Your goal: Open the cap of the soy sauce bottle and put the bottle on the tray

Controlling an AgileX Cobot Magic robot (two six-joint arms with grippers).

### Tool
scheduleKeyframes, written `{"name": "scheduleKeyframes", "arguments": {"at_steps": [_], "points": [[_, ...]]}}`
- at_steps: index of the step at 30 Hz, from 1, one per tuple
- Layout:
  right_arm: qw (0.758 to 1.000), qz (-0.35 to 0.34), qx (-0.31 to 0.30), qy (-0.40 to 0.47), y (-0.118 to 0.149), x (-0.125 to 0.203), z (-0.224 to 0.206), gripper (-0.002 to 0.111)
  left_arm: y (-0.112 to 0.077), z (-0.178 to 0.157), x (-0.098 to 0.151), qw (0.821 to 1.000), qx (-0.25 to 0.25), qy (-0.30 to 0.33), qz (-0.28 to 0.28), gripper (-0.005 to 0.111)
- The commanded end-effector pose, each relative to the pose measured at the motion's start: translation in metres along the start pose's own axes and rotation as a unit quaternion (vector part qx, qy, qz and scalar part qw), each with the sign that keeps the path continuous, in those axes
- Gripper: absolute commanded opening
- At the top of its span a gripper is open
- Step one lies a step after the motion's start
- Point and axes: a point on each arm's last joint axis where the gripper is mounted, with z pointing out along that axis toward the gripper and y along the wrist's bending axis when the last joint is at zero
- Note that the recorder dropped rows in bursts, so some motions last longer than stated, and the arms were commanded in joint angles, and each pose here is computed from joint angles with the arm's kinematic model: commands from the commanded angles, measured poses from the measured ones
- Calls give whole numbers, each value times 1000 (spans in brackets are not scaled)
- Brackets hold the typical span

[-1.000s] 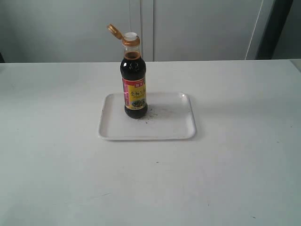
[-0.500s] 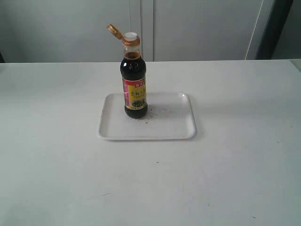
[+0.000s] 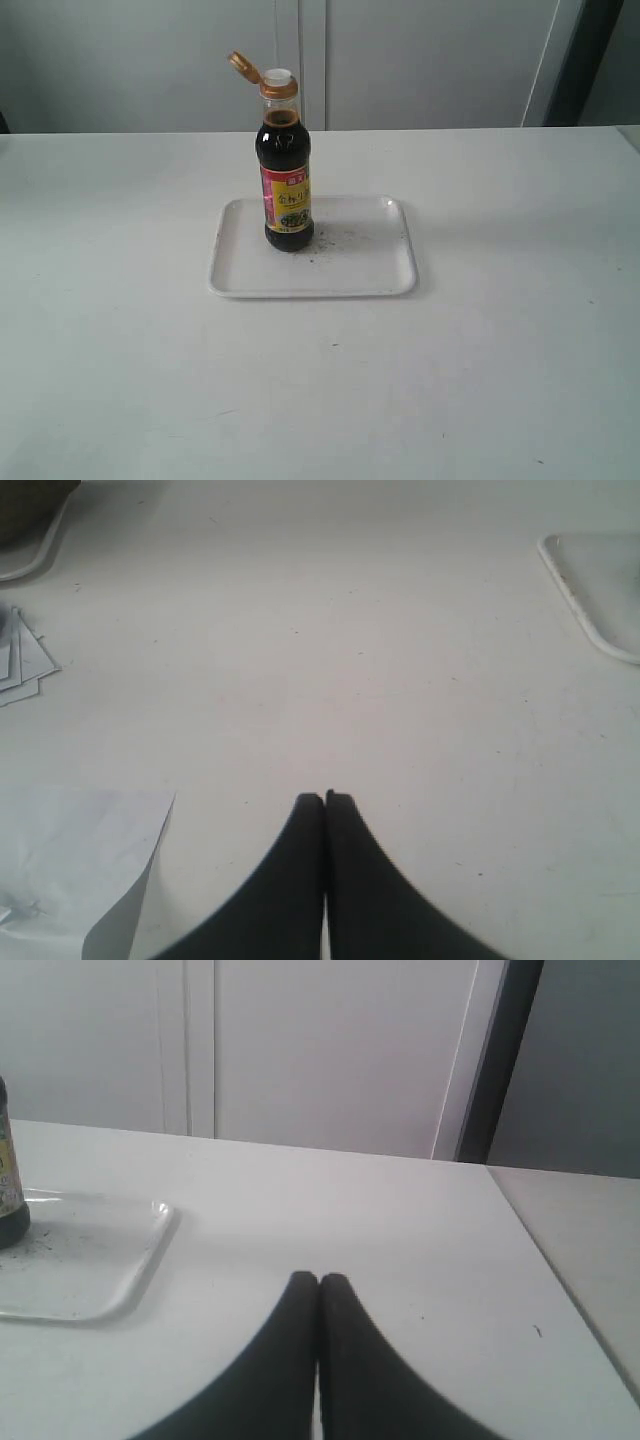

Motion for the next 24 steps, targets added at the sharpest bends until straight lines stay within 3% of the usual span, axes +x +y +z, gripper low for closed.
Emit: {"name": "scheduleKeyframes", "arguments": {"at_steps": [1,17,24], "points": [[1000,1,2,11,0,15,2,0,0,0,1,1000,0,0,-4,0],[999,-8,2,49,2,51,12,0,0,0,1,1000,0,0,-4,0],[999,3,2,38,2,49,12,0,0,0,1,1000,0,0,-4,0]]}}
